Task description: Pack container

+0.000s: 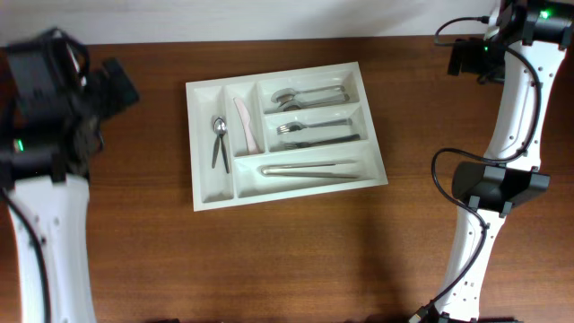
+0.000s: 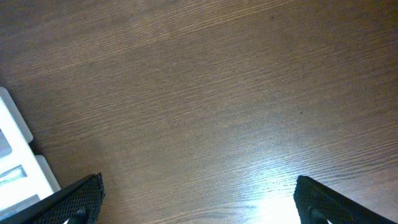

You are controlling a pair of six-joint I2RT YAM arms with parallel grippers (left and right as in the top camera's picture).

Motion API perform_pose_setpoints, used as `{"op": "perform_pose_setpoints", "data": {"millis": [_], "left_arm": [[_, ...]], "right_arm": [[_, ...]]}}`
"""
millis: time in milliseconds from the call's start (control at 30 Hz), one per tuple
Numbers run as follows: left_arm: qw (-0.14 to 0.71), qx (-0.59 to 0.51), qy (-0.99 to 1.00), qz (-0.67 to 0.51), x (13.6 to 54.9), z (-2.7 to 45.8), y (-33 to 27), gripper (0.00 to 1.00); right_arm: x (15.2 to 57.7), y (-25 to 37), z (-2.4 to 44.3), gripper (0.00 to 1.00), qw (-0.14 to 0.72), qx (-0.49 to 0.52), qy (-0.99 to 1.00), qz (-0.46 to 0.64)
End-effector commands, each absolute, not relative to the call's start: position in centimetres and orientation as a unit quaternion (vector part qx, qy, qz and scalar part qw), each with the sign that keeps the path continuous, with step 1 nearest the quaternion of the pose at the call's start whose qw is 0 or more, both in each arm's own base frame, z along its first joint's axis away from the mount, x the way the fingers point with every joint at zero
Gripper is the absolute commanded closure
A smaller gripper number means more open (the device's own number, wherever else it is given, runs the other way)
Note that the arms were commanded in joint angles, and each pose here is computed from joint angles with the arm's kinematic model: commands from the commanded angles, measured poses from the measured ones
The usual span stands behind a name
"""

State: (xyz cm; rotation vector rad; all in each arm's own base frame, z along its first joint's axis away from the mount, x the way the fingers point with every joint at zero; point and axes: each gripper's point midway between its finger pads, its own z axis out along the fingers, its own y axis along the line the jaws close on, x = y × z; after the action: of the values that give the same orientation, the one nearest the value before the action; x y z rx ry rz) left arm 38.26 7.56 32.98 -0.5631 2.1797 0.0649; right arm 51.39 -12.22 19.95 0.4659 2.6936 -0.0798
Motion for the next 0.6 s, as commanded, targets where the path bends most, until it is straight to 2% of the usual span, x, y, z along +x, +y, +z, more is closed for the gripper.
{"op": "perform_pose_setpoints", "data": {"millis": [0,233,400,567], "left_arm": [[0.436,-0.230,0.869,0.041,34.8,31.7,7.8,0.01],[0.481,-0.220,0.847,0.043,30.1,28.3,7.2,0.01],[0.530,-0.154,0.832,0.062,28.1,26.3,6.0,0.01],[0.542,-0.092,0.831,0.084,26.0,23.9,5.0,0.01]], "right_arm": [[51.1,-12.4,20.3,0.01,0.202,0.163,0.965,-0.034],[51.1,-12.4,20.3,0.01,0.202,0.163,0.965,-0.034],[51.1,-12.4,20.3,0.01,0.202,0.163,0.965,-0.034],[51.1,-12.4,20.3,0.01,0.202,0.164,0.965,-0.034]]}}
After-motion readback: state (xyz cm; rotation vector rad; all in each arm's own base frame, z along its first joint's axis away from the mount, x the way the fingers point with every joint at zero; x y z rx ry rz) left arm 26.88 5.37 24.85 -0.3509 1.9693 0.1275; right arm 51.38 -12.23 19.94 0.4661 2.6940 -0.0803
